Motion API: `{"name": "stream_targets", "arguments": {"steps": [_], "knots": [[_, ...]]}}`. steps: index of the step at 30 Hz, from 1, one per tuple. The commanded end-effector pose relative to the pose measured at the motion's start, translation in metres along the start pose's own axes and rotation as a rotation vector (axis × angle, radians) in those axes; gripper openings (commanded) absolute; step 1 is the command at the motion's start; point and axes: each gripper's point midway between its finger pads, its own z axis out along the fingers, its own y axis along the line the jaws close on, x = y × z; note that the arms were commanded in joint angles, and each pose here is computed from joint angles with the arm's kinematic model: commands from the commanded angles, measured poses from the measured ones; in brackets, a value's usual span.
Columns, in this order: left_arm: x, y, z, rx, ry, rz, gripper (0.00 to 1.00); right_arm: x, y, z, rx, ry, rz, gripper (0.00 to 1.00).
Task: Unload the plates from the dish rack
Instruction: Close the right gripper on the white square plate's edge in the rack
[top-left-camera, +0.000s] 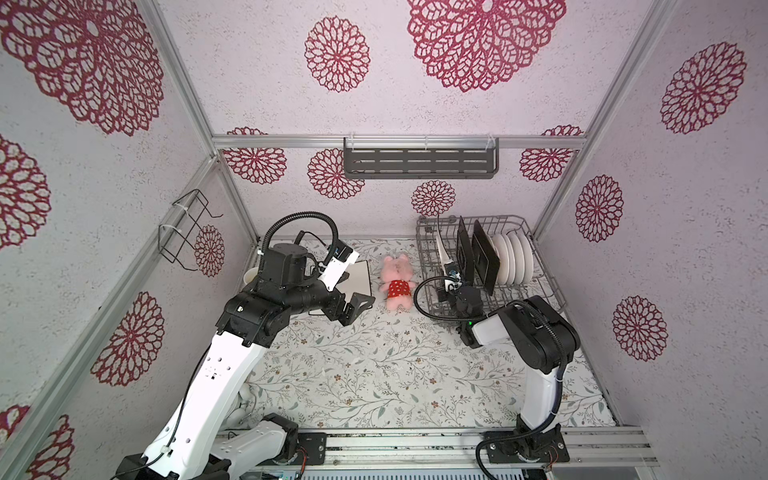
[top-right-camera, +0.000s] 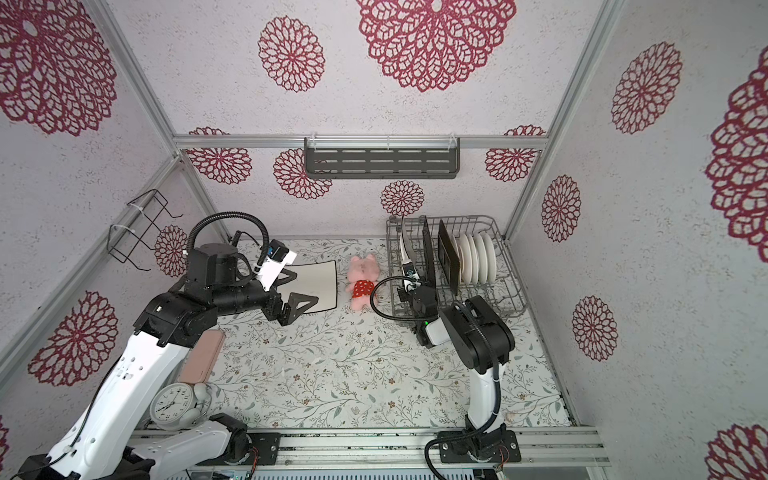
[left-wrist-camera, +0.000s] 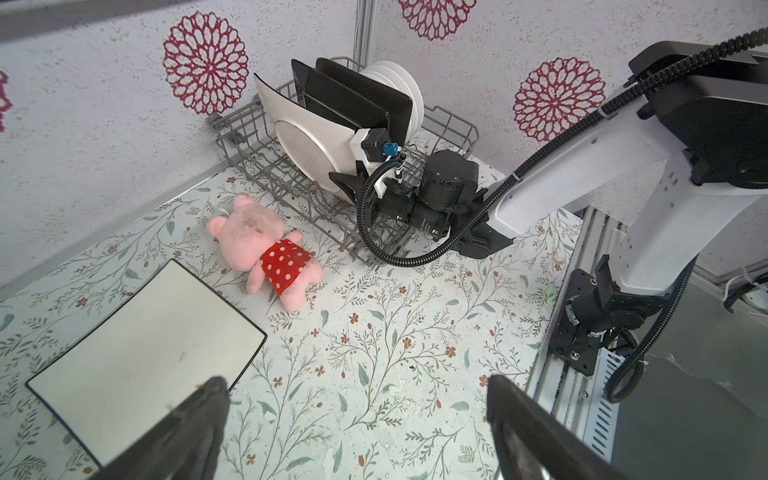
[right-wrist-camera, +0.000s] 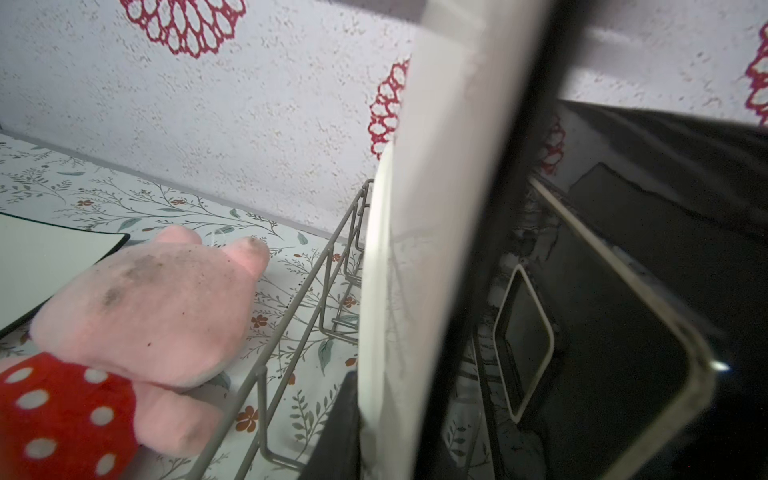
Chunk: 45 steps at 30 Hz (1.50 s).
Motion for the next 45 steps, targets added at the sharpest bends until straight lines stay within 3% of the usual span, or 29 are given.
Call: {"name": "stream_targets", "arguments": {"steps": [1,28,45], "knots": [[-0.007,0.001,-0.001,-0.005,-0.018,0.046,0.98,-0.019,-0.001,0.007,-0.002,-0.059,0.024,0.15],[-0.003,-0.002,-0.008,-0.011,-0.041,0.058,0.99,-0.112,-0.014,-0.015,-0.03,-0.225,0.08,0.03],[-0.024,-0.01,-0.033,-0.018,-0.165,0.034,1.0,-0.159,-0.017,-0.034,-0.058,-0.312,0.092,0.0]]}}
